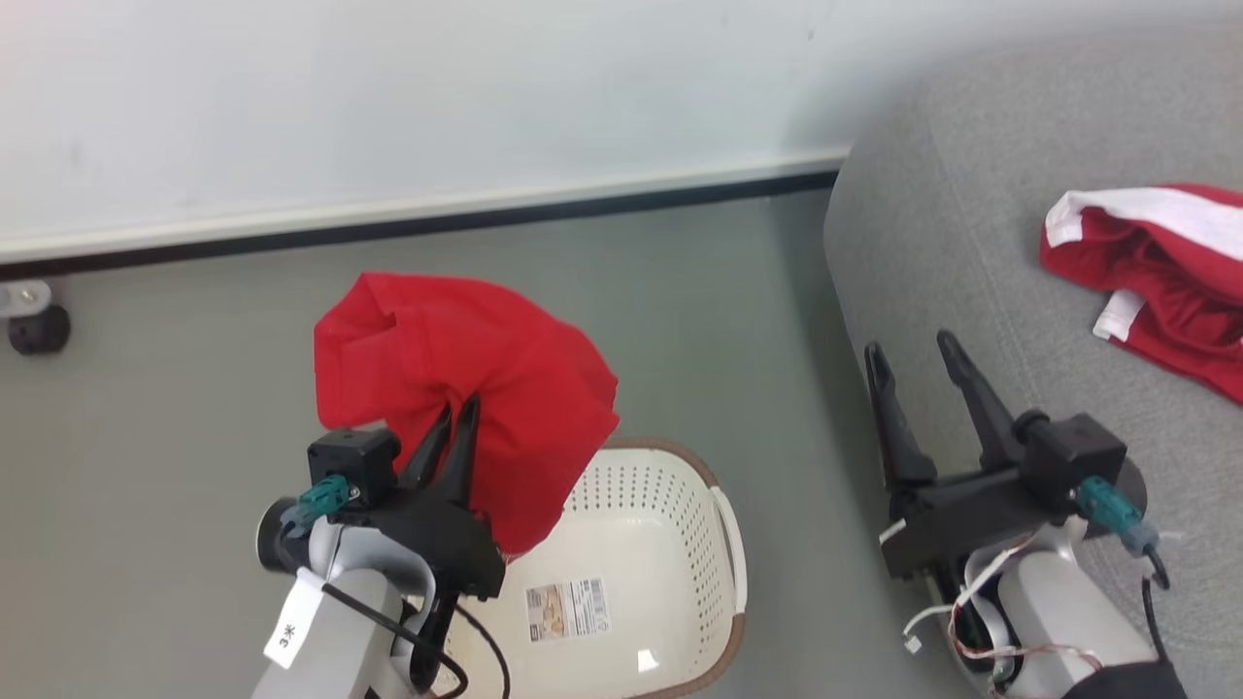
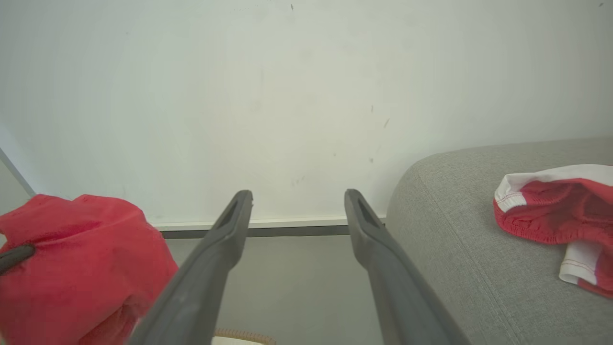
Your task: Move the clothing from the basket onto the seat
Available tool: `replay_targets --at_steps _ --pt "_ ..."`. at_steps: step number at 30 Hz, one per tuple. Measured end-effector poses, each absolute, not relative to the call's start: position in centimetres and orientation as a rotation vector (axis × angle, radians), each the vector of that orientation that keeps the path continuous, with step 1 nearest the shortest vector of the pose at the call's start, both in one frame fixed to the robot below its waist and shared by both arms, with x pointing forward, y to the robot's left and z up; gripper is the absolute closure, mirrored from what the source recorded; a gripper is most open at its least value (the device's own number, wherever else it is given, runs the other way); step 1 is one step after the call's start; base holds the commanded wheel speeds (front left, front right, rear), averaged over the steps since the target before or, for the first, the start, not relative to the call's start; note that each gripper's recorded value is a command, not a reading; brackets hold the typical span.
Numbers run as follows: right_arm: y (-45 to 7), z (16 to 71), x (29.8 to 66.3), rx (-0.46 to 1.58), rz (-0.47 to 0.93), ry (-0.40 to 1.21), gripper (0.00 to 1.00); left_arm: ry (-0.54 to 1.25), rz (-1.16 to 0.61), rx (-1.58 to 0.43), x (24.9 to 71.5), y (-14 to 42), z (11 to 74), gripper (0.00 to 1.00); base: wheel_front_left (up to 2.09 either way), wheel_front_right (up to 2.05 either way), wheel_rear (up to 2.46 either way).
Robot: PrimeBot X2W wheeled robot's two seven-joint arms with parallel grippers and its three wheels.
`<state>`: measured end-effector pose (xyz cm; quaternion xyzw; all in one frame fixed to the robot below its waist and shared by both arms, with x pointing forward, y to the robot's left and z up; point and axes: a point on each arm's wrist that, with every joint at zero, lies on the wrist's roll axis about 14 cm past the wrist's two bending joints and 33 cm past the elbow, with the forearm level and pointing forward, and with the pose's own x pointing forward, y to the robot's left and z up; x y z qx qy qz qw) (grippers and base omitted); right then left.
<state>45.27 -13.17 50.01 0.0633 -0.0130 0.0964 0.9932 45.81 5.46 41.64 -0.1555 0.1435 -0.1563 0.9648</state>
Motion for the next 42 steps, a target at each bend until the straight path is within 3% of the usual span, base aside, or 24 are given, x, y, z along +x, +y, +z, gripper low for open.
replay_targets --at_steps 20,42 --pt "-10.5 51.2 40.7 0.143 0.271 -0.042 0.00 -0.144 -0.458 -0.295 44.6 3.5 56.5 1.00 0.00 0.00 0.00" --pt "-7.4 53.2 37.3 0.176 0.375 -0.084 0.00 -0.274 -0.517 -0.295 40.1 2.1 61.3 1.00 0.00 0.00 0.00"
